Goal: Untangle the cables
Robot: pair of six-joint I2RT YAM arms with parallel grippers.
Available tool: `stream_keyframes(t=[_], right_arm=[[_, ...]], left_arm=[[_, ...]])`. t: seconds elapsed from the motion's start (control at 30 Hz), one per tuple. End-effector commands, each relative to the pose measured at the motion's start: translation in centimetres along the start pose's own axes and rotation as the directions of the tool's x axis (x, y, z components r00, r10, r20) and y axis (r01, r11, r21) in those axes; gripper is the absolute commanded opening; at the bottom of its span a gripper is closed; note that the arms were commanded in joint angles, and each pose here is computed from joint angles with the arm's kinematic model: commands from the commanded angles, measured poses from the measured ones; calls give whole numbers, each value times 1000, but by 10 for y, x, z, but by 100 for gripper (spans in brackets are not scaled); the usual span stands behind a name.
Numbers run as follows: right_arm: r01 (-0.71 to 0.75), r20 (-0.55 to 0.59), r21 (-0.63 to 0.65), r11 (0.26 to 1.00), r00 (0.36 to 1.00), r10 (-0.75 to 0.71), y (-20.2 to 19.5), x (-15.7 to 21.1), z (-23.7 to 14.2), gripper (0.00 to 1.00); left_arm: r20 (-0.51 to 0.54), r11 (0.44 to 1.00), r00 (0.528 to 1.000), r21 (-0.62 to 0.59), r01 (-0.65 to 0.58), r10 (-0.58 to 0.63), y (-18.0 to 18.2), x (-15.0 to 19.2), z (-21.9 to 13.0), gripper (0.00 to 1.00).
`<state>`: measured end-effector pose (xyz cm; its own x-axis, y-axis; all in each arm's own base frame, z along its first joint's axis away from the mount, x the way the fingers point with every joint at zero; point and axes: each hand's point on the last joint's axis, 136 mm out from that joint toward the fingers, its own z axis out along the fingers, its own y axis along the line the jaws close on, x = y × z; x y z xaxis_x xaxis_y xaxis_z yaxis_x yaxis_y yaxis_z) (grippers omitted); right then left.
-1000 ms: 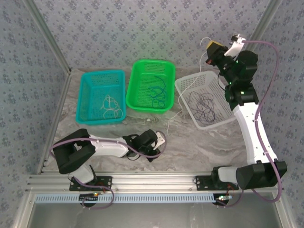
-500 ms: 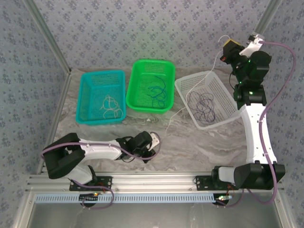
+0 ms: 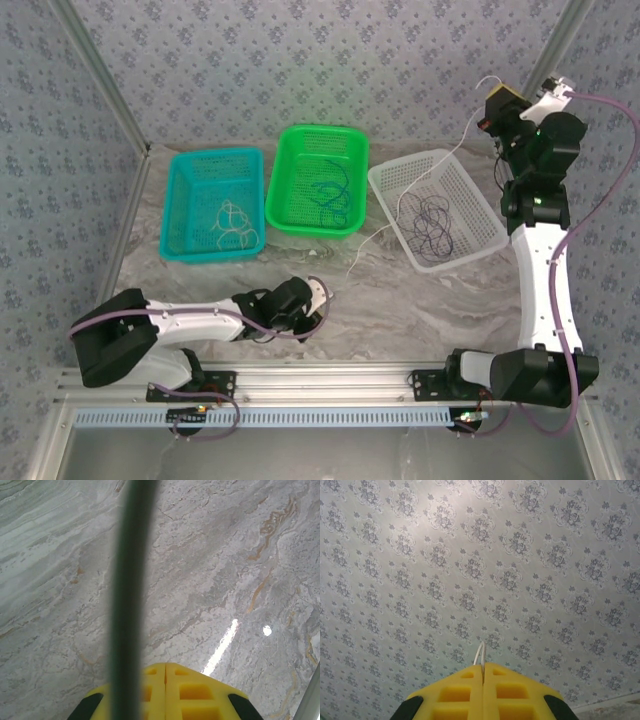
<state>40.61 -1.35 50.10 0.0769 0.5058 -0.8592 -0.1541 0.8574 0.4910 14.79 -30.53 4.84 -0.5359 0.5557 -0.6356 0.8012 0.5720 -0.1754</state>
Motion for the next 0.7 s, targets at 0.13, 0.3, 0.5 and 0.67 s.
stream_keyframes(t=[0.13,0.3,0.5,0.67], right_arm=[[-20,-65,-119,993,998,12,31,16,6,0],[-16,-138,-190,982,990,-11,54,36,16,0],[-11,-218,-277,961,975,-52,88,63,18,0],[-38,-265,-353,935,962,-62,119,76,13,0]], left_arm=[[193,1000,981,15,-27,23,-9,-45,-31,6],[173,988,984,-152,-13,39,21,-38,-44,58],[356,977,934,-204,64,13,36,-48,-86,91],[569,951,818,-289,111,78,53,-76,-143,99]])
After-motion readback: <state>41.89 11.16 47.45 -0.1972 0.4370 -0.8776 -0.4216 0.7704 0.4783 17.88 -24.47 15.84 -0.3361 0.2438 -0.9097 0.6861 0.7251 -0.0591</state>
